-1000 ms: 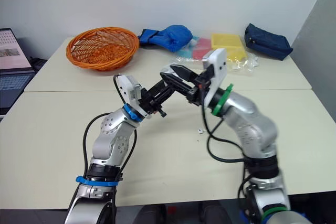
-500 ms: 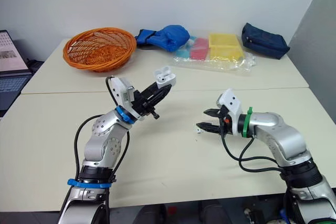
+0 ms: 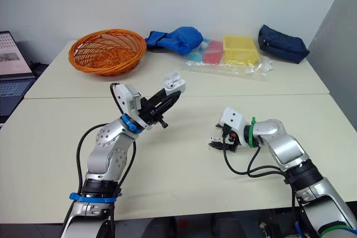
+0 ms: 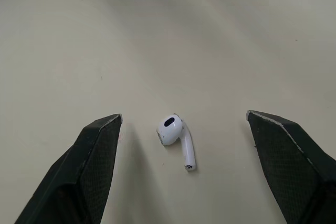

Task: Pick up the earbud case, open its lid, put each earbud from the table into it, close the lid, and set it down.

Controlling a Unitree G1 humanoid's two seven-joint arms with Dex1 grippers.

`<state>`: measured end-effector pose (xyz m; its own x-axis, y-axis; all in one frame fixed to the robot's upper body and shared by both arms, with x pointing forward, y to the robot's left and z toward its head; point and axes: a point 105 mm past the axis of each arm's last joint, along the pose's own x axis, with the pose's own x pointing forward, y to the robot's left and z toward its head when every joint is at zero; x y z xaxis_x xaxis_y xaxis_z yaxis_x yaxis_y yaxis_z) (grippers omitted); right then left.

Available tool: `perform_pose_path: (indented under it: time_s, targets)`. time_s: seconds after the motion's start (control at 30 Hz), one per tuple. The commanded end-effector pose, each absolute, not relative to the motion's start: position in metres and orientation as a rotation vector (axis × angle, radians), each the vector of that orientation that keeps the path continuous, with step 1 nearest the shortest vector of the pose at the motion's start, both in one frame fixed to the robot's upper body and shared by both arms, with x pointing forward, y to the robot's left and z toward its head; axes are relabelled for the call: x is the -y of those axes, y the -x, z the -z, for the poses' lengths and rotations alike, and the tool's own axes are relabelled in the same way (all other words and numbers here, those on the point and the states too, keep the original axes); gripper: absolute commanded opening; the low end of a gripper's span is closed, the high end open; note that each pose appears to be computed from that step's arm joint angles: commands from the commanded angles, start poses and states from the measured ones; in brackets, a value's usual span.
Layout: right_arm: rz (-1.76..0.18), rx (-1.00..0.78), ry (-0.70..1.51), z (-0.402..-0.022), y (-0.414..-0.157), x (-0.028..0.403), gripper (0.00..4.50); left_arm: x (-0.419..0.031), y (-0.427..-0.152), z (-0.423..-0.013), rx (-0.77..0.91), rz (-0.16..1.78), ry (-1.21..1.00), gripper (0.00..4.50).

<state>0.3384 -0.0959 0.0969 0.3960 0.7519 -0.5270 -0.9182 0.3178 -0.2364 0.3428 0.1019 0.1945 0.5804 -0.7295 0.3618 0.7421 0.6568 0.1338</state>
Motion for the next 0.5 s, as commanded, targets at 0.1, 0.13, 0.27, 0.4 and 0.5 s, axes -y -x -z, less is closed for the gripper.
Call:
perform_pose_path:
  time_s: [0.1, 0.13, 0.27, 0.4, 0.5]
  targets:
    - [-1.141, -0.312, 0.595, -0.103, -0.345, 0.09, 3.97, -0.101, -0.338, -0.209, 0.466, 0.862, 0.012, 0.75]
    - [-1.138, -0.315, 0.596, -0.102, -0.346, 0.09, 3.97, -0.101, -0.337, -0.209, 0.467, 0.864, 0.012, 0.75]
    - [-1.152, -0.335, 0.578, -0.098, -0.344, 0.091, 3.36, -0.1, -0.337, -0.21, 0.469, 0.866, 0.01, 0.75]
    - [-1.132, -0.361, 0.592, -0.091, -0.346, 0.097, 1.88, -0.098, -0.337, -0.213, 0.473, 0.87, 0.009, 0.75]
    - [-1.124, -0.351, 0.601, -0.092, -0.347, 0.098, 0.75, -0.097, -0.336, -0.213, 0.472, 0.872, 0.008, 0.75]
